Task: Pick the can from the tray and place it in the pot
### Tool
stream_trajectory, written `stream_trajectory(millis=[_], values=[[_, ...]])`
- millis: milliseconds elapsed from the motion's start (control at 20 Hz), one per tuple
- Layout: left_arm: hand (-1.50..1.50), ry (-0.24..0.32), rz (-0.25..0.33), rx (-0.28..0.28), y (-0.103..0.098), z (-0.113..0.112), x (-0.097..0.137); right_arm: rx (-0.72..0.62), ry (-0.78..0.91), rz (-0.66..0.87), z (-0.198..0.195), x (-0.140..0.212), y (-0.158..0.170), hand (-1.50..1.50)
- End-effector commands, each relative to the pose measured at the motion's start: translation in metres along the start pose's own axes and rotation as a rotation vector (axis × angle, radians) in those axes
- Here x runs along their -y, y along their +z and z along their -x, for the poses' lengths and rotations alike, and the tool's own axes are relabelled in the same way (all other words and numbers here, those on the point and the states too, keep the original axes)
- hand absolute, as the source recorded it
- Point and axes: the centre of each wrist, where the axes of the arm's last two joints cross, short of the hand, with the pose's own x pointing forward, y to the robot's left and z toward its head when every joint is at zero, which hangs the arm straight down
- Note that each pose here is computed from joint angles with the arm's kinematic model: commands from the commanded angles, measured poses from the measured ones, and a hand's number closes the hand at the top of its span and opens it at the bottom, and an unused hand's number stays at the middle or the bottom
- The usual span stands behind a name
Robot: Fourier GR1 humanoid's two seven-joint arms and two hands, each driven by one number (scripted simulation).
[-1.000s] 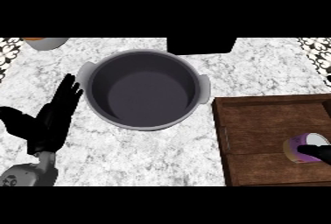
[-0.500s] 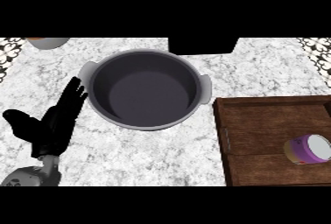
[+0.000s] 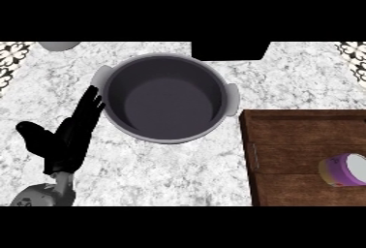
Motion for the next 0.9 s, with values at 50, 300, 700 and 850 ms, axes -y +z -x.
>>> stream_trajectory(millis=[50, 300, 700, 850], values=[[0.0, 0.006, 0.002, -0.017, -0.009, -0.004, -0.001, -0.121, 0.043, -0.099, -0.024, 0.006, -0.001, -1.5], [0.0, 0.009, 0.029, 0.01, -0.007, -0.006, -0.004, -0.198, 0.016, -0.103, -0.009, -0.013, -0.012, -1.5], [0.0, -0.002, 0.035, 0.003, 0.004, -0.002, 0.008, -0.294, 0.102, -0.228, -0.003, -0.036, -0.033, -1.5], [0.0, 0.008, 0.016, -0.011, -0.006, -0.009, -0.005, -0.306, 0.127, -0.205, -0.004, -0.053, -0.028, -1.5]])
